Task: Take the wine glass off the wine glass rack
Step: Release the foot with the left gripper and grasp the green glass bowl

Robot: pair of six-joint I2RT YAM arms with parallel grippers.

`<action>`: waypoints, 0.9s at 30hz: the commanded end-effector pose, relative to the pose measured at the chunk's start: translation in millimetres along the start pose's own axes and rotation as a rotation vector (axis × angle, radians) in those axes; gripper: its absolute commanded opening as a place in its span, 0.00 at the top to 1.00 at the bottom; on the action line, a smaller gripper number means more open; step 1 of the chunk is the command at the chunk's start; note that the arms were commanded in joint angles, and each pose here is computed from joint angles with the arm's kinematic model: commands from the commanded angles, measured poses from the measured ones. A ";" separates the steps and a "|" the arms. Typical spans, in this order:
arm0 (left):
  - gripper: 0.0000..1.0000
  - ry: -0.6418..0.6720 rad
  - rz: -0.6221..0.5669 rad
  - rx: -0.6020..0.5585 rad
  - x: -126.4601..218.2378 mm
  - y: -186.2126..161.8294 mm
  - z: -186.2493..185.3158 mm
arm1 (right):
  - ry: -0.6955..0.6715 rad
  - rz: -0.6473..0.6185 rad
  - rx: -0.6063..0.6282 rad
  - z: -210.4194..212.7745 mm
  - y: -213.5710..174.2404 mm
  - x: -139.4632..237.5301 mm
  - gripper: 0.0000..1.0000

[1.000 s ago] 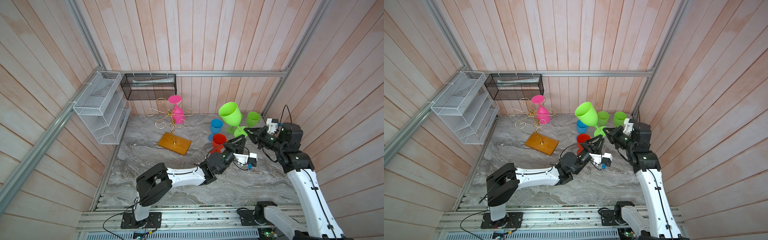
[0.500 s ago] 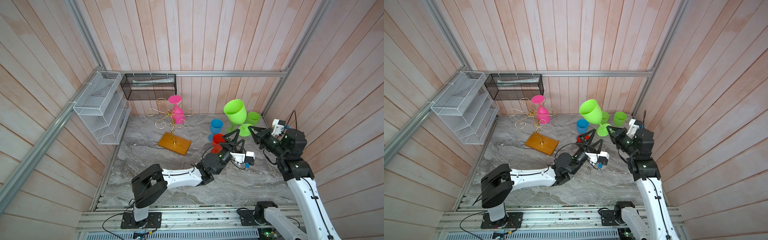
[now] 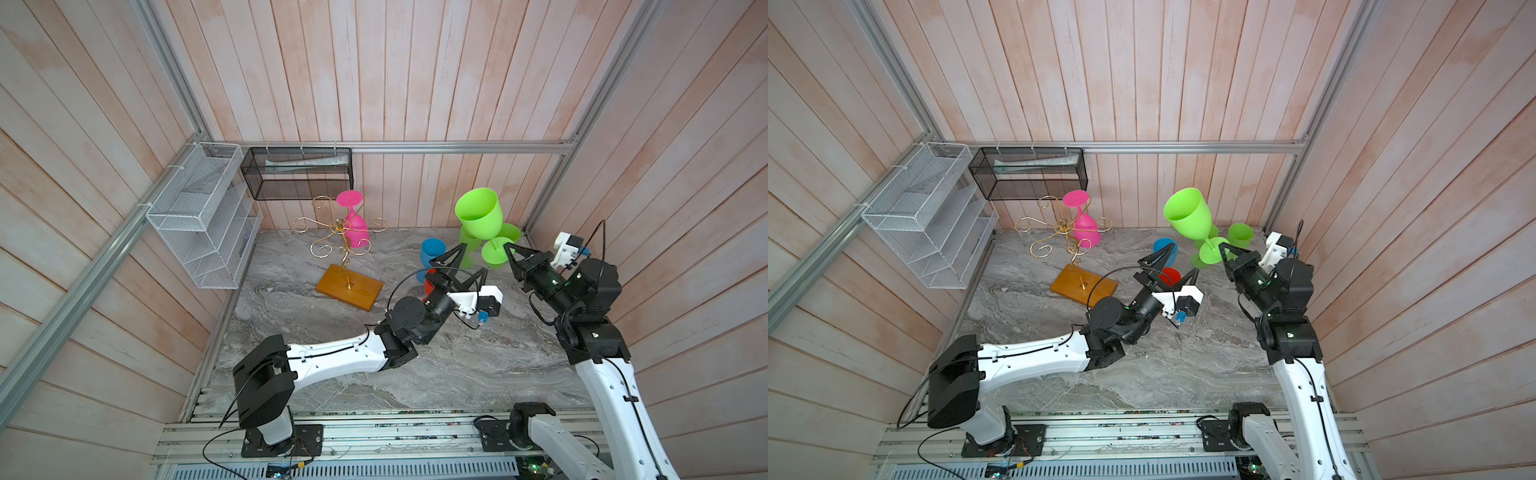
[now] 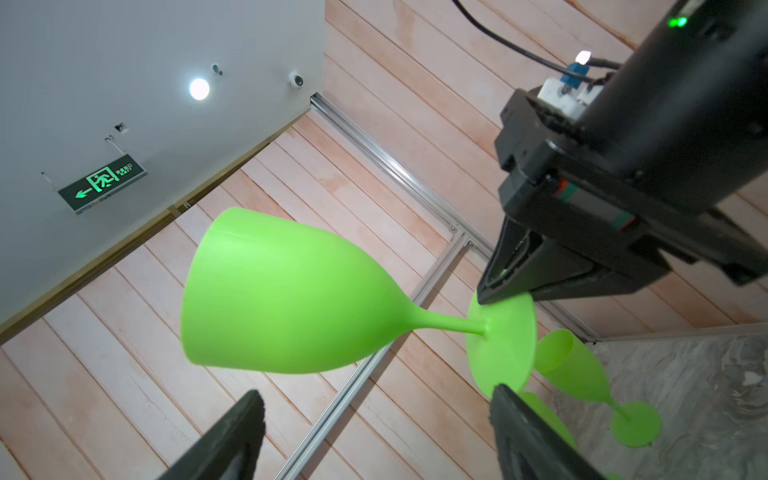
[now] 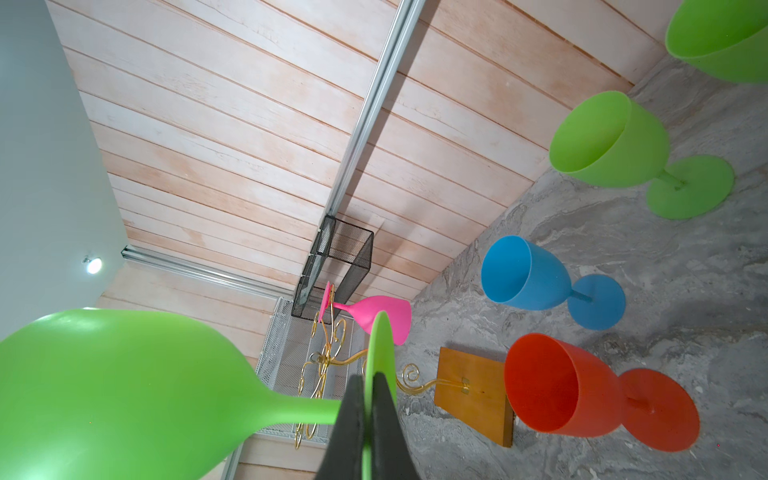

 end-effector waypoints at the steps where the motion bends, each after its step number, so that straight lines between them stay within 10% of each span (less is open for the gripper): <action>1: 0.14 -0.063 0.023 0.148 5.1 6.4 11.8 | 0.026 -0.078 0.041 3.9 6.2 3.1 1.00; 27: 0.32 -0.603 0.246 0.688 -27.5 2.1 78.5 | -0.054 -0.228 0.258 -52.0 -14.8 19.3 1.00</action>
Point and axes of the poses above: each gripper's point midway between its finger pads, its own x axis back along the fingers, its own z axis along the line the jaws close on, y = z × x, the point moved 10 cm from there along x, back along the fingers, and after that the axes turned 14 degrees about x, right-handed, at the moved point
